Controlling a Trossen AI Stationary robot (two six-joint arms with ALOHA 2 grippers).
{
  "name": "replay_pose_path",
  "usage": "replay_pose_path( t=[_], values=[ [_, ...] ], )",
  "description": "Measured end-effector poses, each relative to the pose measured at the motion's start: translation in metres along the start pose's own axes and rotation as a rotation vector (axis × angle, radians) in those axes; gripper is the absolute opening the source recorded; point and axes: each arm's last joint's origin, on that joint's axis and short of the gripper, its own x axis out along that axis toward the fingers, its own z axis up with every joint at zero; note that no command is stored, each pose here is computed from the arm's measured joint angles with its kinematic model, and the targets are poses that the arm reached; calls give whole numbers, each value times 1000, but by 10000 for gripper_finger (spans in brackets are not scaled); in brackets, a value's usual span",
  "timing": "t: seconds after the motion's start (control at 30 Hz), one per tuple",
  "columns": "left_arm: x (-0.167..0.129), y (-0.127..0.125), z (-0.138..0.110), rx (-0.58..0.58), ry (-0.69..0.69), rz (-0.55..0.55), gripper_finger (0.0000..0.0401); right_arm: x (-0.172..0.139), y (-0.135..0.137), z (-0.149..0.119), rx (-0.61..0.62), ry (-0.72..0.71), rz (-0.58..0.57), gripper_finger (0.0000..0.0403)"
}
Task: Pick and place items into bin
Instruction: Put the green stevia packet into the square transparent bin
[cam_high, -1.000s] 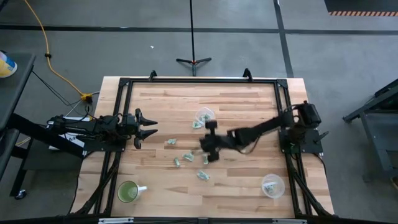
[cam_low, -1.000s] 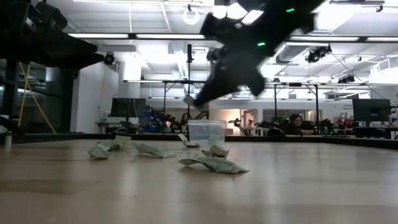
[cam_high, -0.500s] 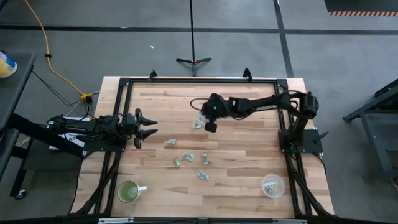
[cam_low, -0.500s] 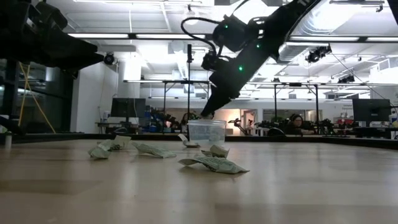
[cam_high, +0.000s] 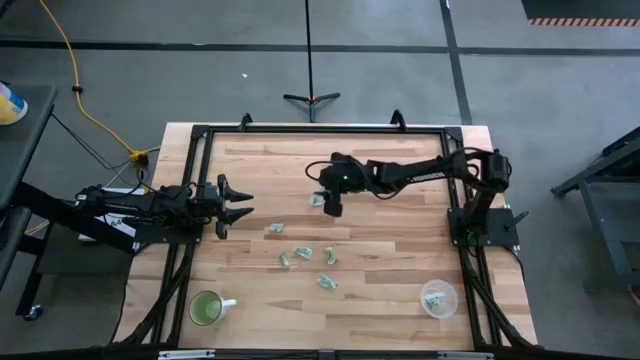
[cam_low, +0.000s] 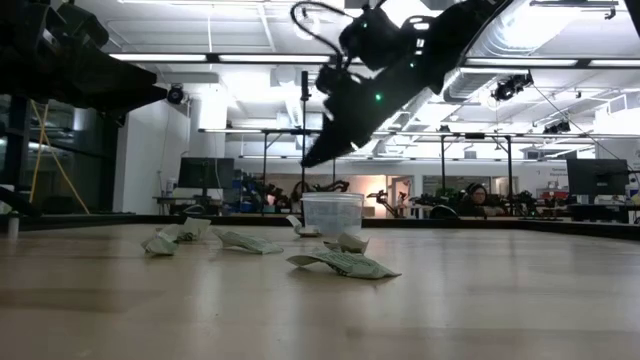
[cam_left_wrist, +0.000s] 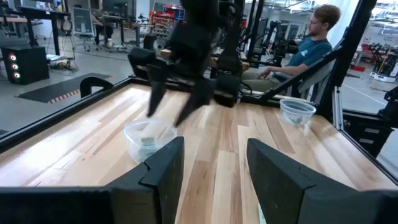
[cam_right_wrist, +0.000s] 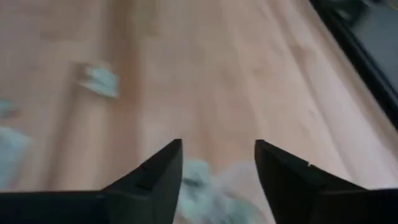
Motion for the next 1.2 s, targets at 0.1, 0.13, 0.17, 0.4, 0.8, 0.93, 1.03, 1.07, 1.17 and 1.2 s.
replay_pose_path(
  t=[0.1, 0.13, 0.17, 0.4, 0.8, 0.93, 1.03, 1.07, 1.17, 1.2],
  values=[
    [0, 0, 0, 0, 0, 0, 211, 0, 13, 3, -41, -33, 92, 210],
    [0, 0, 0, 0, 0, 0, 211, 0, 17, 4, -53, -31, 96, 212],
    [0, 0, 0, 0, 0, 0, 211, 0, 22, 4, -67, -28, 84, 212],
    [0, 0, 0, 0, 0, 0, 211, 14, 58, -8, -228, 20, -7, 206],
    [0, 0, 0, 0, 1, -7, 211, 50, 73, -37, -319, 48, -189, 208],
    [0, 0, 0, 0, 1, -6, 211, 55, 71, -44, -331, 78, -232, 209],
    [0, 0, 0, 0, 1, -6, 211, 58, 68, -48, -329, 93, -256, 209],
    [0, 0, 0, 0, 1, -6, 211, 59, 66, -49, -327, 98, -259, 209],
    [0, 0, 0, 0, 0, -5, 211, 62, 60, -52, -317, 106, -228, 209],
    [0, 0, 0, 0, 1, -5, 211, 63, 58, -53, -309, 107, -217, 209]
  ],
)
